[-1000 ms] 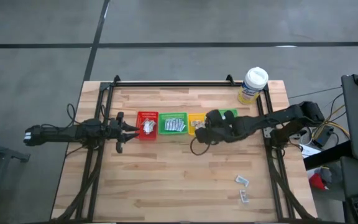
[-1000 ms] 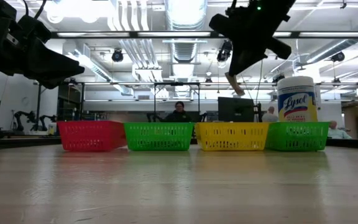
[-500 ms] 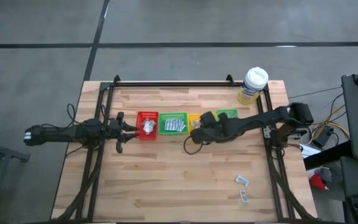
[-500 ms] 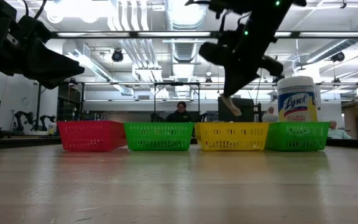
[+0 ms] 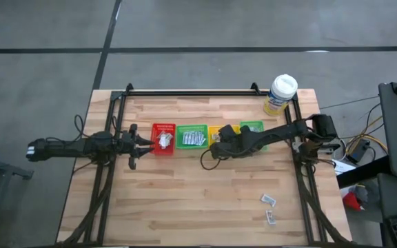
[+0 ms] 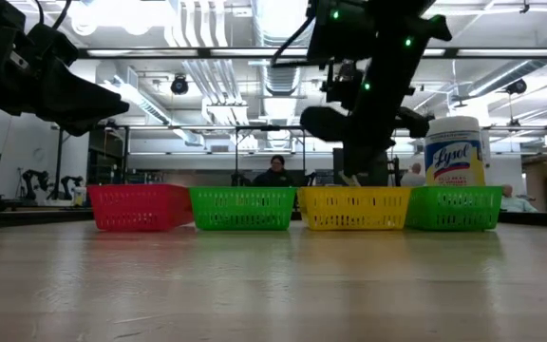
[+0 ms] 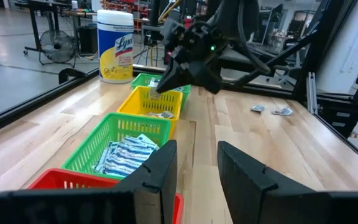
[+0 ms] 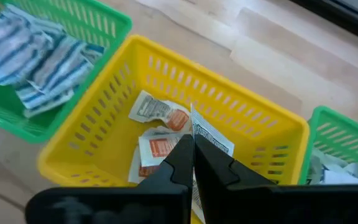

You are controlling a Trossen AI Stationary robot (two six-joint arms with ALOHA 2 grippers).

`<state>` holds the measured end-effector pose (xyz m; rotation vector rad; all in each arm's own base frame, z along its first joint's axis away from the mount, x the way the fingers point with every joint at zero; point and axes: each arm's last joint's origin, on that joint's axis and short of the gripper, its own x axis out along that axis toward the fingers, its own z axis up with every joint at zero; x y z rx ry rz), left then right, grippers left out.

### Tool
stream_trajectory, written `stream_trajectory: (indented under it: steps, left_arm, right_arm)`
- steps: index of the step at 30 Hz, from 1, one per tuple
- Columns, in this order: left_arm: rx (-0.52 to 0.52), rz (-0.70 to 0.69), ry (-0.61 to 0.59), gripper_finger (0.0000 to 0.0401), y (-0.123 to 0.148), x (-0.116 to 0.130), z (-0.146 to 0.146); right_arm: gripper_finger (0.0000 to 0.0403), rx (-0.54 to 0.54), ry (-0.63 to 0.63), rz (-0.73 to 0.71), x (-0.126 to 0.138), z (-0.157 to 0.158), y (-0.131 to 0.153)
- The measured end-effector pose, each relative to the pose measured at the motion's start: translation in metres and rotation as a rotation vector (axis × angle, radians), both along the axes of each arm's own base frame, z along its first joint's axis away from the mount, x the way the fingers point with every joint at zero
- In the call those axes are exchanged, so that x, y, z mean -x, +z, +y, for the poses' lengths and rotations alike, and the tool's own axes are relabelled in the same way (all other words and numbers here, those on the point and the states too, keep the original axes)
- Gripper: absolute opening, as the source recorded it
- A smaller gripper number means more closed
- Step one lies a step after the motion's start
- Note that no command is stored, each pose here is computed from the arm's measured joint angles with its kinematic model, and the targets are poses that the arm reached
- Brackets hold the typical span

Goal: Pick & Place First Aid Supplies
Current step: Put the orange ointment pack into the yellow bin

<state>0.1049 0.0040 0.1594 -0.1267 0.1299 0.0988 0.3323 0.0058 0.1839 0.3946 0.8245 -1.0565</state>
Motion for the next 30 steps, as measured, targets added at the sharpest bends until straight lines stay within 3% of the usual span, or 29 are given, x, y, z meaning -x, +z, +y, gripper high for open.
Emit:
stream_trajectory:
  steps: [8,19,30]
  left_arm:
    - [0.0,0.001,0.0,0.0113,0.0,0.0,0.0]
    - [-0.001,0.001,0.0,0.0113,0.0,0.0,0.0]
    - [0.0,0.001,0.0,0.0113,0.0,0.0,0.0]
  right_arm:
    - [0.0009,0.018,0.046,0.106,-0.005,-0.001,-0.022]
    - [0.0013,0.022,0.065,0.102,-0.004,-0.001,-0.016]
    - [0.009,0.011,0.131,0.139,-0.004,-0.001,-0.014]
